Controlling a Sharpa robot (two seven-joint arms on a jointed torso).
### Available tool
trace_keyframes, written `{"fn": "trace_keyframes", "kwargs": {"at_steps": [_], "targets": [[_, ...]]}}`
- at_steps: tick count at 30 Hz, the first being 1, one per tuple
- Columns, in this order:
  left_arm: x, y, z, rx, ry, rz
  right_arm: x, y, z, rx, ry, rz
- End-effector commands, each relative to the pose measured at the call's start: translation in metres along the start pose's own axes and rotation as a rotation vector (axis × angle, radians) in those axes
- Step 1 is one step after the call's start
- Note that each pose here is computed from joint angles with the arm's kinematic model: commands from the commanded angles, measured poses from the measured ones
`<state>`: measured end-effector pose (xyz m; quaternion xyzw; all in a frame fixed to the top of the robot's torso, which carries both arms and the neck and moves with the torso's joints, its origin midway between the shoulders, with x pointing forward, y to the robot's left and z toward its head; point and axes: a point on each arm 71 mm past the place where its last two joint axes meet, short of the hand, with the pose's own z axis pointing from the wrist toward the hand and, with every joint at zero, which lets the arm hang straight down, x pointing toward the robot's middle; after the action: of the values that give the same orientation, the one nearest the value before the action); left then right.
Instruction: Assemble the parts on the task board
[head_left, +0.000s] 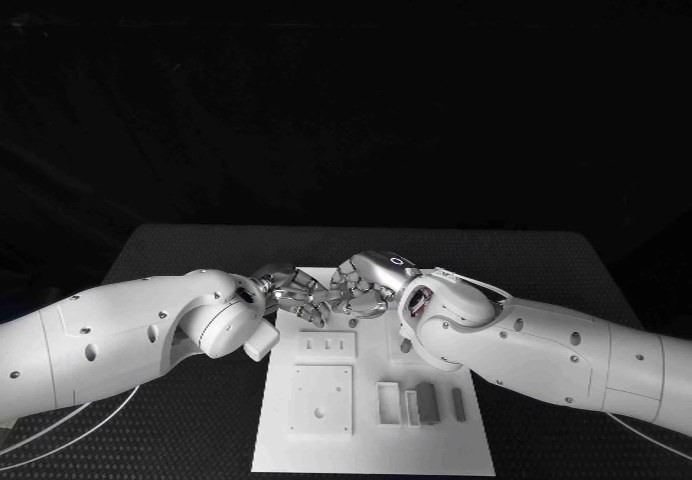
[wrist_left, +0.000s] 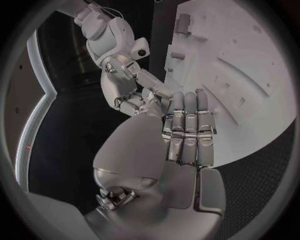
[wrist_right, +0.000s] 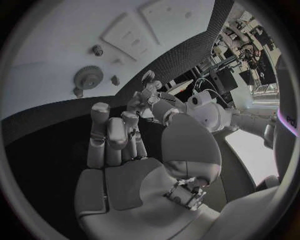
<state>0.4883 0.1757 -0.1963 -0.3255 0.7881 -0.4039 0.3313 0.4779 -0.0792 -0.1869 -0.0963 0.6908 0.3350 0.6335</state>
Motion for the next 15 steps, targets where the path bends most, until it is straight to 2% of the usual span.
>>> {"fn": "trace_keyframes", "kwargs": {"at_steps": [1, 15], "targets": [[0.0026, -0.0036, -0.0002, 0.016, 0.028, -0.037, 0.0043, -0.0012, -0.0005, 0.001, 0.028, -0.009], [0.0019, -0.0017, -0.0003, -0.004, 0.033, -0.064, 0.0058, -0.0008, -0.0009, -0.002, 0.029, -0.009]]}}
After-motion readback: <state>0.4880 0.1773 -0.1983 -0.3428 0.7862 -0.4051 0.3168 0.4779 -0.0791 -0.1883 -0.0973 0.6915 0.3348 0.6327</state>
